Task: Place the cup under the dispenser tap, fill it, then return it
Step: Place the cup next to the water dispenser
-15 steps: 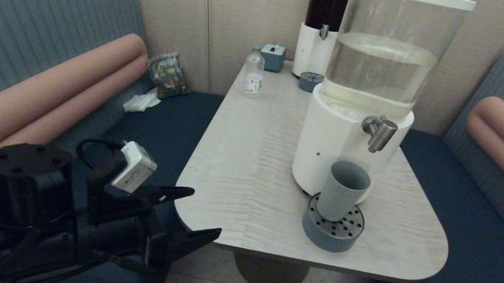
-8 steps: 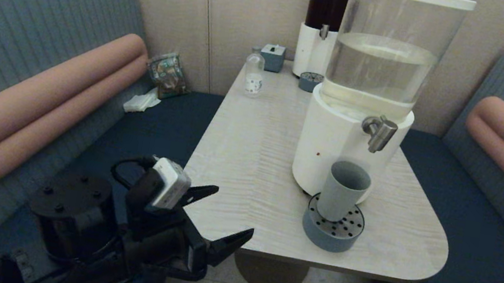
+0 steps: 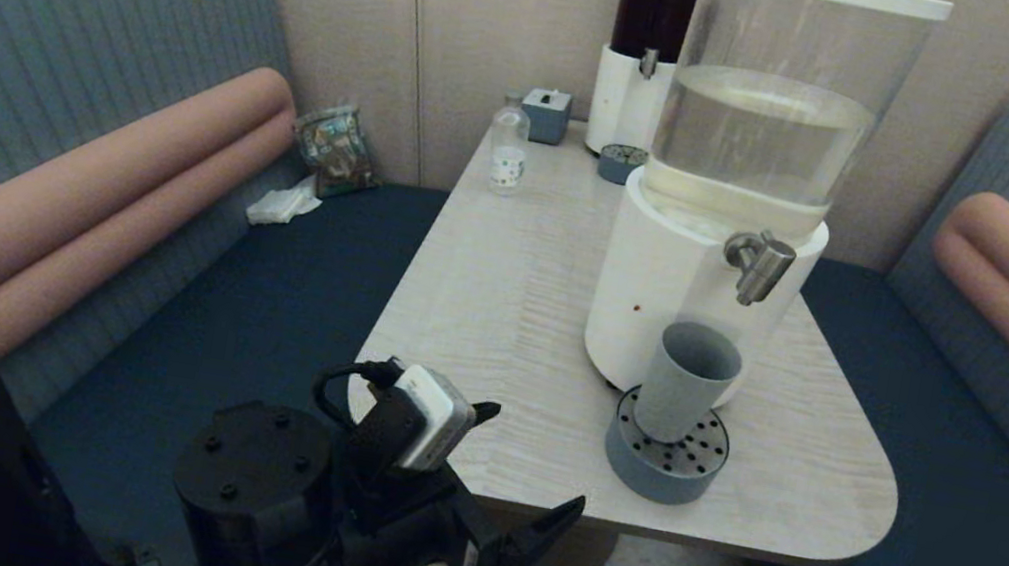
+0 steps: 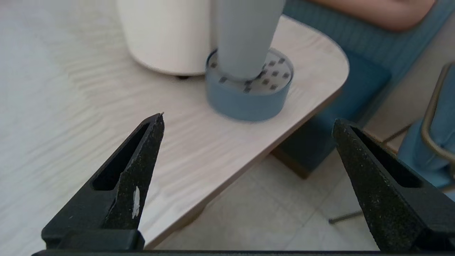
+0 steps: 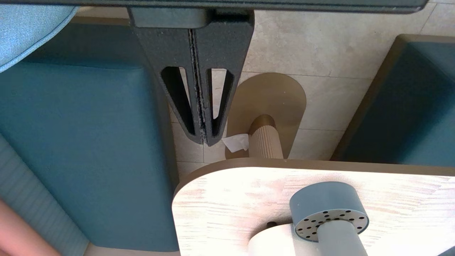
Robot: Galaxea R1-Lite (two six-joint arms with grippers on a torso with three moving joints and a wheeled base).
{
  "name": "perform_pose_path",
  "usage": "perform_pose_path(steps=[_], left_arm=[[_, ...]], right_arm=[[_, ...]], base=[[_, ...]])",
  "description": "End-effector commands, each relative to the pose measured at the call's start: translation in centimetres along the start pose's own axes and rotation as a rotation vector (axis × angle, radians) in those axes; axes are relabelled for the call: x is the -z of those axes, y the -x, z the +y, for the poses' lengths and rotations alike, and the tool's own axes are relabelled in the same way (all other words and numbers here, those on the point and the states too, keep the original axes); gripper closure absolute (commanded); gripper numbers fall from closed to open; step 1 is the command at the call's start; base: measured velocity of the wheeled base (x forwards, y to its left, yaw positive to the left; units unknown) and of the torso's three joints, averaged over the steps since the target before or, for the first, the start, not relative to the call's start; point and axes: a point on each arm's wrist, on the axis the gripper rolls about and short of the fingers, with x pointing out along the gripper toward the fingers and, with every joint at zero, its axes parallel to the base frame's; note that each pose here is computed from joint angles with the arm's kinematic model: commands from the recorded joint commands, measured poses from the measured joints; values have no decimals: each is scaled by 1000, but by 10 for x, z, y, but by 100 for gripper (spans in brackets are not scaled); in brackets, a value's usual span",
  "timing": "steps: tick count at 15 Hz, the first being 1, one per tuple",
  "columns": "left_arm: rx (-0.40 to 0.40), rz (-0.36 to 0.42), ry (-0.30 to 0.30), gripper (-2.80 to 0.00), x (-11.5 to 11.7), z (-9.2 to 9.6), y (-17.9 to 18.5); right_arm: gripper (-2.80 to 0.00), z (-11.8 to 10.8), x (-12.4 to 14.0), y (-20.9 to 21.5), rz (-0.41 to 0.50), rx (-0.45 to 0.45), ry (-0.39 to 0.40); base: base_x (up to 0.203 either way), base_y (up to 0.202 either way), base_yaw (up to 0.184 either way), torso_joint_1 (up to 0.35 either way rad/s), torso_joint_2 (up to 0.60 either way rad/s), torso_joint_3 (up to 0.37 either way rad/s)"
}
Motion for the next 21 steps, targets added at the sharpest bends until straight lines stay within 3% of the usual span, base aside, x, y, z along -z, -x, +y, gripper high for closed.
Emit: perform_pose_path(steps=[1, 10, 18, 21], left_arm=[[17, -20, 0, -280, -3, -8, -2], [80, -35, -8, -280, -8, -69, 8], [105, 11, -19, -280, 9, -83, -4], [102, -19, -19, -280, 5, -90, -9]], right_arm=[[0, 0, 0, 0, 1, 0, 0], [0, 0, 0, 0, 1, 0, 0], [0, 0, 0, 0, 1, 0, 0], [0, 0, 0, 0, 1, 0, 0]], base=[[0, 0, 0, 0, 0, 0], [0, 0, 0, 0, 0, 0], [0, 0, 0, 0, 0, 0], [0, 0, 0, 0, 0, 0]])
